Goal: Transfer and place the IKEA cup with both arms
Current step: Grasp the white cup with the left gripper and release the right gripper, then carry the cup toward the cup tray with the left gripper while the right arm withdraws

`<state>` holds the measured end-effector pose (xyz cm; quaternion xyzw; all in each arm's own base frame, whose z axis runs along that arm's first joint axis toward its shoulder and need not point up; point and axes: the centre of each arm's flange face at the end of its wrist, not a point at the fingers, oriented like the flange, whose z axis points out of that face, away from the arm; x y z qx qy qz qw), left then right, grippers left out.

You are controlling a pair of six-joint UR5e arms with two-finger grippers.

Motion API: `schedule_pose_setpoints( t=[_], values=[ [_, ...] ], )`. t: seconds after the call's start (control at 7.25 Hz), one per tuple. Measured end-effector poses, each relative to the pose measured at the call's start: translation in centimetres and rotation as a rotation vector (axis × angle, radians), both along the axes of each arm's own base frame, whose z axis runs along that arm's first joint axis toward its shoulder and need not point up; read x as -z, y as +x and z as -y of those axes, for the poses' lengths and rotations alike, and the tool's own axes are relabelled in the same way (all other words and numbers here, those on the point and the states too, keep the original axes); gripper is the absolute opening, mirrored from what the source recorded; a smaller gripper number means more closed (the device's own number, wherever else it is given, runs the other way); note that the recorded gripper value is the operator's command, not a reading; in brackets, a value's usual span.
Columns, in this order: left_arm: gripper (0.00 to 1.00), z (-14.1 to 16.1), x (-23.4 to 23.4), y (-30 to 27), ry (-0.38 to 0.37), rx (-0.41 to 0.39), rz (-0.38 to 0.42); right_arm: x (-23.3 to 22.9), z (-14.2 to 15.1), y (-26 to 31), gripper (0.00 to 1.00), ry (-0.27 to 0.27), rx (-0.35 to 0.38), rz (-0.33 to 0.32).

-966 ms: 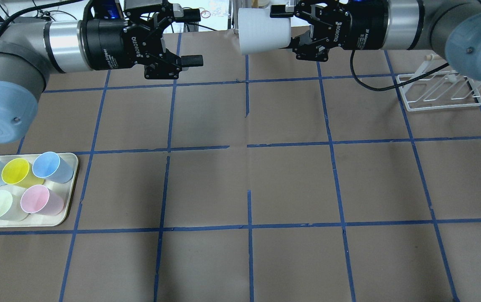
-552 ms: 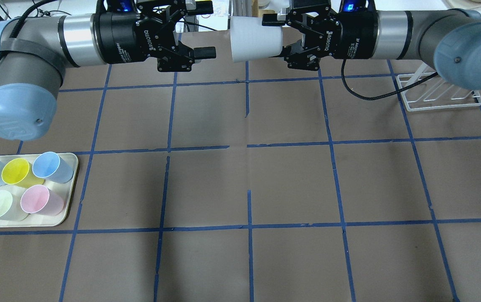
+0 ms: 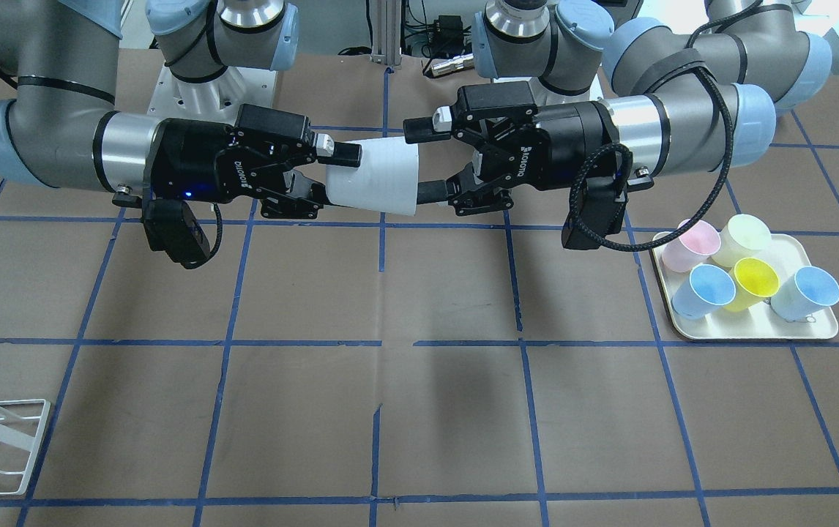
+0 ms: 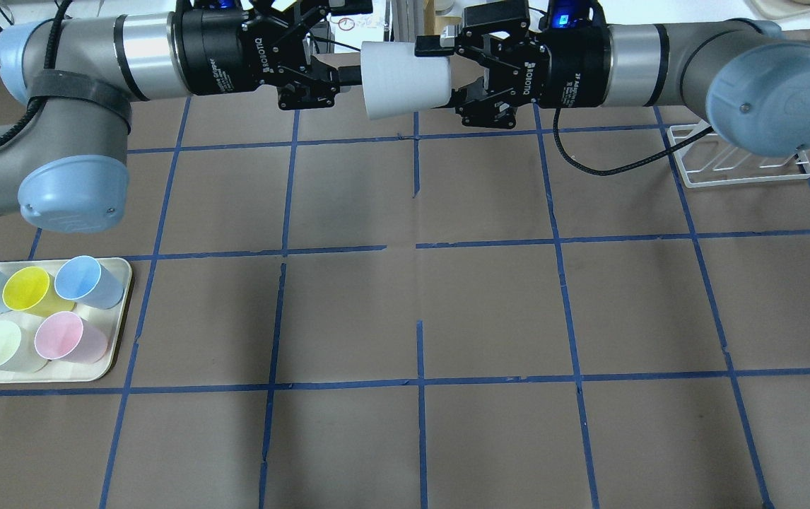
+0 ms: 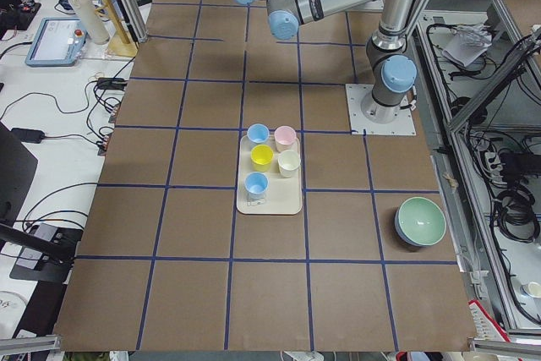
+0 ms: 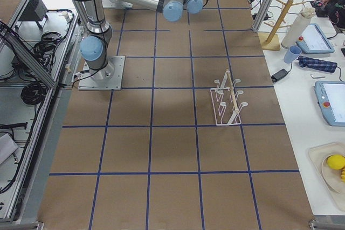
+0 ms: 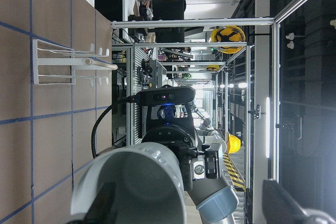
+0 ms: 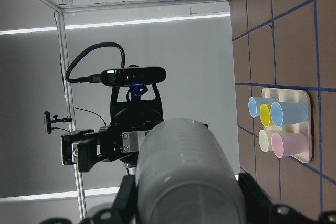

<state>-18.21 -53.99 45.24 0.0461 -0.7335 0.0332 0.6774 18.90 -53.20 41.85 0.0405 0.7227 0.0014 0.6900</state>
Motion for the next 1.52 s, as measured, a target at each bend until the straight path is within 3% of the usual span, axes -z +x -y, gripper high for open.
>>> schedule_pose_setpoints(
  t=[0.28, 0.69, 0.83, 0.97, 1.52],
  values=[
    [0.23, -0.2, 0.1, -0.2, 0.004, 0.003, 0.0, 0.3, 0.1, 0.9, 0.03, 0.002, -0.014, 0.005],
    [0.15, -0.5, 0.0, -0.2, 0.006, 0.002, 0.0, 0.1, 0.3, 0.9, 0.05, 0.001, -0.014, 0.005],
    [0.11, -0.5, 0.0, -0.2, 0.005, 0.002, 0.0, 0.2, 0.3, 0.9, 0.67, 0.003, -0.014, 0.006],
    [0.08, -0.5, -0.1, -0.2, 0.004, 0.002, 0.0, 0.1, 0.3, 0.9, 1.0, 0.007, -0.012, 0.008],
    [0.0, -0.6, -0.3, -0.2, -0.001, 0.001, 0.003, -0.1, 1.1, -0.9, 1.0, 0.1, 0.026, 0.017]
  ],
)
